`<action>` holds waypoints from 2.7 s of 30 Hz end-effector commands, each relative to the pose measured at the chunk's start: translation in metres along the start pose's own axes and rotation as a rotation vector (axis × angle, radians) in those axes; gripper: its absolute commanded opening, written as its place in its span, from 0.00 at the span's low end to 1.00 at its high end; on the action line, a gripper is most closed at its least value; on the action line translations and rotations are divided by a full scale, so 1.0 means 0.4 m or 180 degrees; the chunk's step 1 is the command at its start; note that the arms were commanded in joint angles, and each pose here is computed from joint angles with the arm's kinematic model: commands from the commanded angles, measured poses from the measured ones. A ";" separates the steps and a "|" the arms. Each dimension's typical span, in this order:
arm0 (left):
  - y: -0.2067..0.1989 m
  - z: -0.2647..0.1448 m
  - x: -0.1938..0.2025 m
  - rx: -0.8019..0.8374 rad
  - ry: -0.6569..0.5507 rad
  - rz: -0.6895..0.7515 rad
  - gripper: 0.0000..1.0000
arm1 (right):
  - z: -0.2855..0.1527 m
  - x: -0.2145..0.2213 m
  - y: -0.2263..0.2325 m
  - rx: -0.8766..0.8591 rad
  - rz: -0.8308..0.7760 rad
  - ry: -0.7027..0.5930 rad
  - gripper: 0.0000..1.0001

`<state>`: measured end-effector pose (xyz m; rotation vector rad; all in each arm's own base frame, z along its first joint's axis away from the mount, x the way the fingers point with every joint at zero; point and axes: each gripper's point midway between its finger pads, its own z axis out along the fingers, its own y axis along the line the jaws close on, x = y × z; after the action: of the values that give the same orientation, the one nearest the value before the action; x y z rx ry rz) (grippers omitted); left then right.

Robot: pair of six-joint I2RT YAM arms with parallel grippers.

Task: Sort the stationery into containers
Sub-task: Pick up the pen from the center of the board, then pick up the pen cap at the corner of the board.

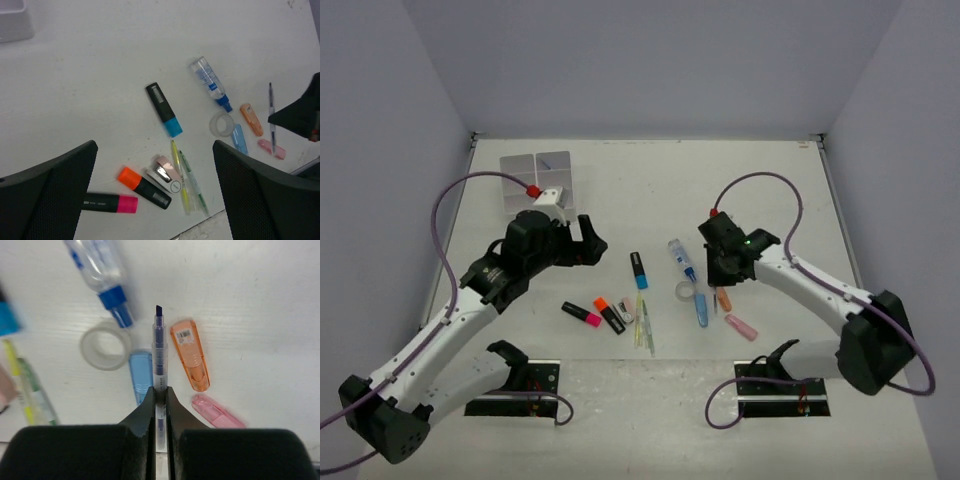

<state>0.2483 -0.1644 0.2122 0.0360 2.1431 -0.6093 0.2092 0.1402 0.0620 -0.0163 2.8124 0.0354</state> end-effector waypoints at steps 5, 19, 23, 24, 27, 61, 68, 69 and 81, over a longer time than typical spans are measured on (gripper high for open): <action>-0.141 0.077 0.129 -0.0360 0.0081 -0.0159 0.84 | -0.273 -0.111 -0.026 -0.0442 0.0320 -0.1145 0.00; -0.221 0.108 0.448 -0.1006 0.0597 -0.0122 0.27 | -0.252 -0.063 -0.044 -0.0508 0.0204 -0.1149 0.00; -0.260 0.089 0.490 -0.0910 0.0669 -0.0078 0.28 | -0.242 -0.064 -0.044 -0.0481 0.0181 -0.1132 0.00; -0.270 0.084 0.498 -0.0885 0.0678 -0.0060 0.28 | -0.239 -0.064 -0.044 -0.0476 0.0176 -0.1129 0.00; -0.282 0.070 0.530 -0.0909 0.0733 0.0023 0.28 | -0.240 -0.064 -0.042 -0.0488 0.0171 -0.1133 0.00; -0.210 0.088 0.627 -0.1314 0.0802 0.0077 0.16 | -0.228 -0.062 -0.034 -0.0528 0.0123 -0.1111 0.00; -0.210 0.095 0.638 -0.1321 0.0819 0.0097 0.15 | -0.223 -0.059 -0.033 -0.0524 0.0112 -0.1088 0.00; -0.209 0.096 0.641 -0.1324 0.0824 0.0099 0.15 | -0.224 -0.060 -0.033 -0.0527 0.0113 -0.1092 0.00; -0.204 0.108 0.665 -0.1346 0.0860 0.0134 0.14 | -0.223 -0.057 -0.026 -0.0587 0.0084 -0.1087 0.00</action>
<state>0.0934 -0.3021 0.0212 -0.0370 2.5236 -0.1109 0.1994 0.1228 0.1512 0.0115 2.4779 0.2459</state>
